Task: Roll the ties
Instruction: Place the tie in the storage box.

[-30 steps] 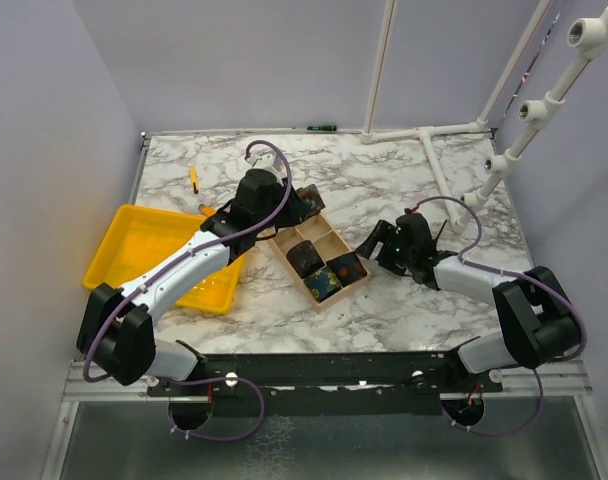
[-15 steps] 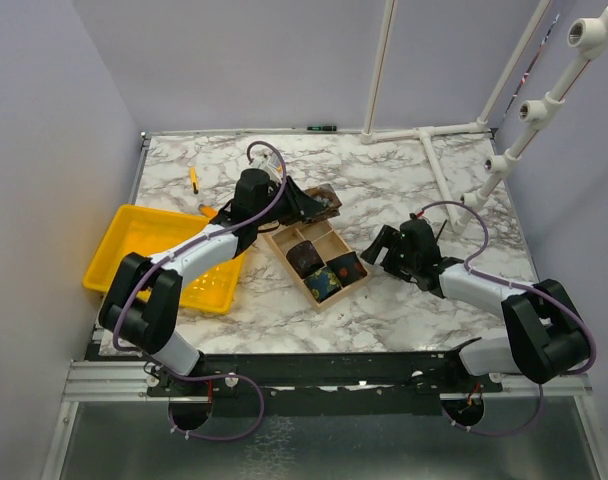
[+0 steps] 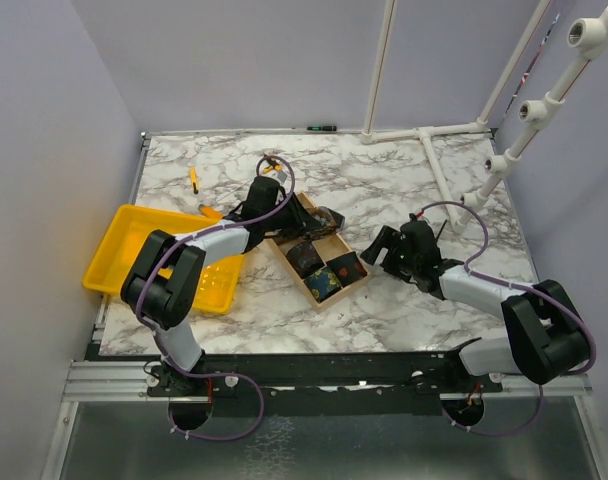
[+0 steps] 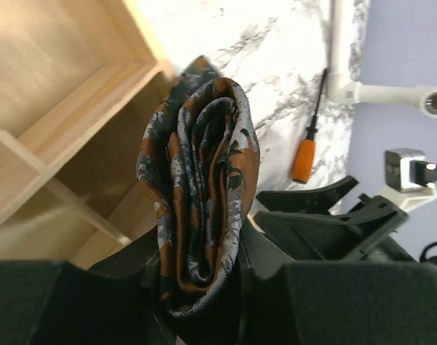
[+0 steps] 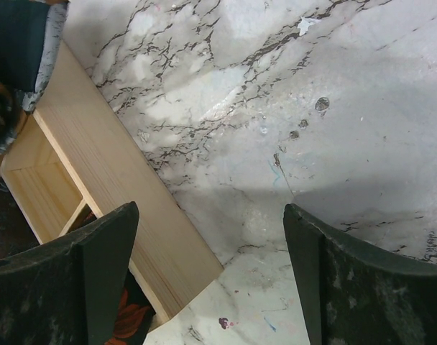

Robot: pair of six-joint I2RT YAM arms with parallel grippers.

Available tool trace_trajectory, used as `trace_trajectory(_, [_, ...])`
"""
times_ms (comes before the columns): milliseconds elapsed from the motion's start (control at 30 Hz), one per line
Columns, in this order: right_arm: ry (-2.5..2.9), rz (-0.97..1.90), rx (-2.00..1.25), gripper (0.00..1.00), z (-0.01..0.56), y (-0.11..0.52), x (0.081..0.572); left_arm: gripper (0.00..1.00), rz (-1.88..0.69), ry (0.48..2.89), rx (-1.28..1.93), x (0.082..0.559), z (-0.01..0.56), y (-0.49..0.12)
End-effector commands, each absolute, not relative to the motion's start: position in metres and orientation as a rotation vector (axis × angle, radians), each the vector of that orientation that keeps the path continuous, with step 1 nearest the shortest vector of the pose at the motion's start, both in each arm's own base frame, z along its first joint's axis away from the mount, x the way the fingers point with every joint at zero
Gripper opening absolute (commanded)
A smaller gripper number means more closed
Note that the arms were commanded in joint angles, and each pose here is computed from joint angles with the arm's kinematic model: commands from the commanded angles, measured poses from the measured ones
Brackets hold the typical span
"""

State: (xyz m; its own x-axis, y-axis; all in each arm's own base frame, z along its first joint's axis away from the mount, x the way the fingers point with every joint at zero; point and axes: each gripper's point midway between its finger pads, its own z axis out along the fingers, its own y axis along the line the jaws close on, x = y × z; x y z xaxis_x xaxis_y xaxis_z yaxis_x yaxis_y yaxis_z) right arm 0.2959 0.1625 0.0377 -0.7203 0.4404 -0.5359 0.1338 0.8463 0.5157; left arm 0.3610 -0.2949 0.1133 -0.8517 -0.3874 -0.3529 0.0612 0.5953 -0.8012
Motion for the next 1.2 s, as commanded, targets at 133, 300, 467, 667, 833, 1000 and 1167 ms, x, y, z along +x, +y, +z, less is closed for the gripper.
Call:
trace_trajectory(133, [2.434,0.523,0.402,0.88,0.015,0.151,0.273,0.00,-0.929,2.513,-0.287,0.354,0.070,-0.269])
trace_trajectory(300, [2.421,0.531,0.404,0.88,0.018,0.151,0.272,0.00,-0.770,2.582,-0.331,0.356,0.054,-0.253])
trace_trajectory(467, [2.410,0.538,0.401,0.88,0.020,0.150,0.270,0.00,-0.621,2.657,-0.354,0.361,0.041,-0.242])
trace_trajectory(667, [2.387,0.552,0.400,0.88,0.026,0.149,0.269,0.00,-0.501,2.741,-0.365,0.358,0.033,-0.233])
trace_trajectory(833, [2.369,0.565,0.403,0.89,0.031,0.150,0.269,0.00,-0.430,2.842,-0.396,0.344,0.028,-0.227])
trace_trajectory(1000, [2.349,0.580,0.411,0.89,0.034,0.150,0.270,0.00,-0.446,2.853,-0.446,0.338,0.043,-0.229])
trace_trajectory(1167, [2.344,0.587,0.418,0.89,0.034,0.153,0.275,0.00,-0.457,2.838,-0.586,0.345,0.066,-0.236])
